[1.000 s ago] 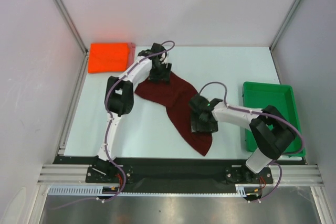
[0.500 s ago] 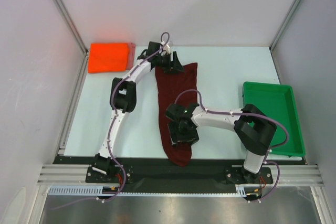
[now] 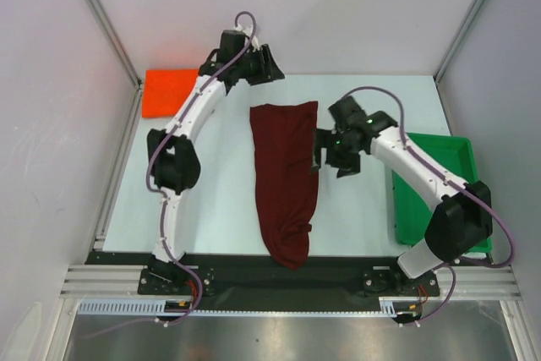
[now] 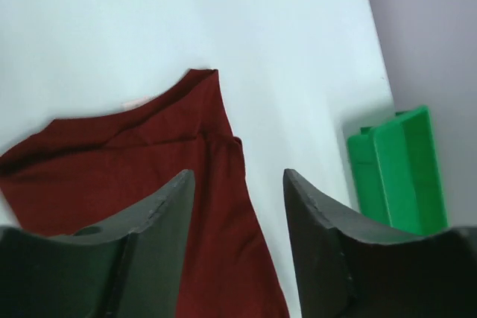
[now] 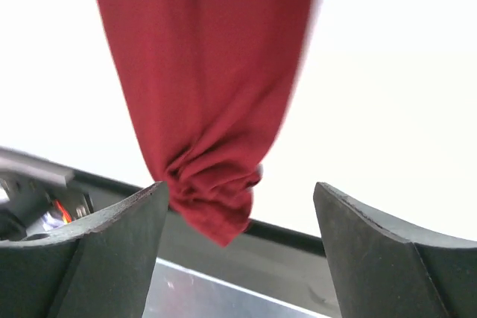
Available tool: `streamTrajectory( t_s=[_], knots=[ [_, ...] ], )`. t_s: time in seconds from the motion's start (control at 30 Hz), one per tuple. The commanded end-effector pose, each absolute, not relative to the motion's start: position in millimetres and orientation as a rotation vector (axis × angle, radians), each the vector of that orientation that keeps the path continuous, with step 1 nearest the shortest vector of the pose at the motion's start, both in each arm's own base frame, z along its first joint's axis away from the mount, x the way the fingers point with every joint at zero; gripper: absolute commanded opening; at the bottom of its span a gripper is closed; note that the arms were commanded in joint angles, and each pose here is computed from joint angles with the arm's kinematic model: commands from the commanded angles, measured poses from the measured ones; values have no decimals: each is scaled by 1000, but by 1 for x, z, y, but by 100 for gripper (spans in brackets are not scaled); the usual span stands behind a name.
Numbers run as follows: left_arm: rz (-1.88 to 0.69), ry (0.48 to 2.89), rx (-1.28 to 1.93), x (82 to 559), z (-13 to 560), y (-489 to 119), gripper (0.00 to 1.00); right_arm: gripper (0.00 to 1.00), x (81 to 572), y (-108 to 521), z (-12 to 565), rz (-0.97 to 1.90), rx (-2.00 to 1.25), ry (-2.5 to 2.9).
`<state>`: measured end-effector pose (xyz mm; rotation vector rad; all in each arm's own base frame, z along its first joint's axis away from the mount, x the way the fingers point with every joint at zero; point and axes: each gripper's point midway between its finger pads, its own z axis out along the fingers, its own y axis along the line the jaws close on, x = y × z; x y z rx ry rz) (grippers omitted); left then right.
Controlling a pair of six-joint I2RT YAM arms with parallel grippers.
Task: Fold and stack the t-shirts
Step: Fold the tshirt
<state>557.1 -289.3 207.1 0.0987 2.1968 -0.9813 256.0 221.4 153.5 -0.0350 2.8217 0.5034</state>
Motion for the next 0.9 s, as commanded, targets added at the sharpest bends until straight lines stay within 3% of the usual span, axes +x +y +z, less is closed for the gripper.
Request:
streamTrajectory(
  t_s=[0.0, 0.03, 0.13, 0.33, 0.7, 0.87],
  knots=[
    [-559, 2277, 171, 498, 229, -287, 51, 85, 266, 183, 165, 461, -9, 2829],
    [-353, 2317, 160, 491, 204, -271, 51, 84, 270, 179, 167, 470, 3, 2824],
    [-102, 2362, 189, 446, 173, -284, 54, 84, 283, 161, 178, 465, 58, 2788],
    [95, 2507, 103, 388, 107, -297, 60, 84, 266, 127, 178, 439, 116, 2790],
    [-29, 2679, 78, 366, 32, -323, 63, 84, 219, 103, 166, 466, 230, 2812],
    [-69, 2711, 83, 386, 5, -324, 63, 84, 220, 113, 175, 546, 276, 2780]
  ],
)
